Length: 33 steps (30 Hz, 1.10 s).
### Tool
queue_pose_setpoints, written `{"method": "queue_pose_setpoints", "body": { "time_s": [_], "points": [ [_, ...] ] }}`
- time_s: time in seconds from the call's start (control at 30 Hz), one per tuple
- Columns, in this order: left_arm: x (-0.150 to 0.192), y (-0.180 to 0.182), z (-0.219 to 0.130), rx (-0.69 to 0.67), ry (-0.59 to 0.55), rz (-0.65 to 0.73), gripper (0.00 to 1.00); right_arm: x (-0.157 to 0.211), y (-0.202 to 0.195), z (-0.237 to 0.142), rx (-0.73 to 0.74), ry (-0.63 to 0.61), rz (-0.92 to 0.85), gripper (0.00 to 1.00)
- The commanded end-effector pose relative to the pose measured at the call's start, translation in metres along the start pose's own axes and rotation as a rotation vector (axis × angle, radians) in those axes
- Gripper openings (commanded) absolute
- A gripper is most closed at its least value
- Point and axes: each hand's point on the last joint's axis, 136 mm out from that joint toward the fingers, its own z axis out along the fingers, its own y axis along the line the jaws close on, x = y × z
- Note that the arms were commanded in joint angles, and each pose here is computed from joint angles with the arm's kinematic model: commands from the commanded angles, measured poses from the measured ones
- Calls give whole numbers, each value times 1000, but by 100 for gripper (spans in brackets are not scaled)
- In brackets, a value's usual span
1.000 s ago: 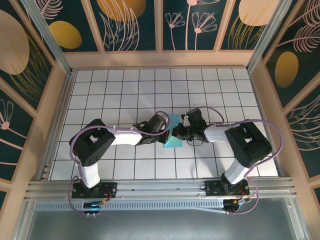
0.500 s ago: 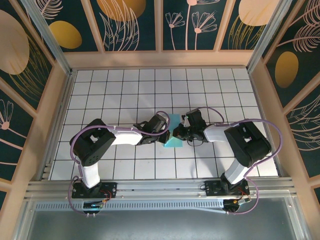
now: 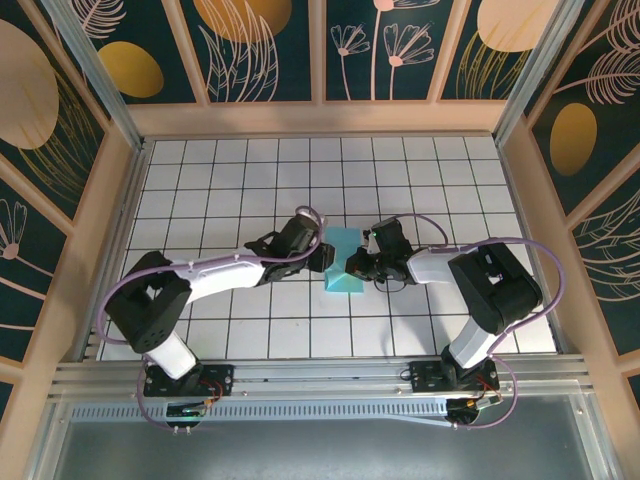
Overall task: Fold a paper plane with a square sheet of paper (fold left side to right side)
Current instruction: Fold the triangle a second time at the center of the table.
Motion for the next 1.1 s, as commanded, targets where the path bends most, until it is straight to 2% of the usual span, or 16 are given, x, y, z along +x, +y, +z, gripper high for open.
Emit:
{"method": "queue_pose_setpoints", "body": {
  "time_s": [0.0,0.13,0.3,0.63,1.07],
  "points": [
    [20,-9,-8,83,69,-41,27,8,-18,4,76,20,9,0],
    [33,-33,-14,242,119,-90,14,7,-17,4,78,20,5,0],
    [38,-53,-10,356,171,-142,3,8,-19,4,82,24,6,0],
    [57,-36,21,291,228,-168,0,7,-18,4,85,28,-1,0],
    [72,-14,33,198,240,-168,0,7,-18,8,88,43,-7,0]
  ]
}}
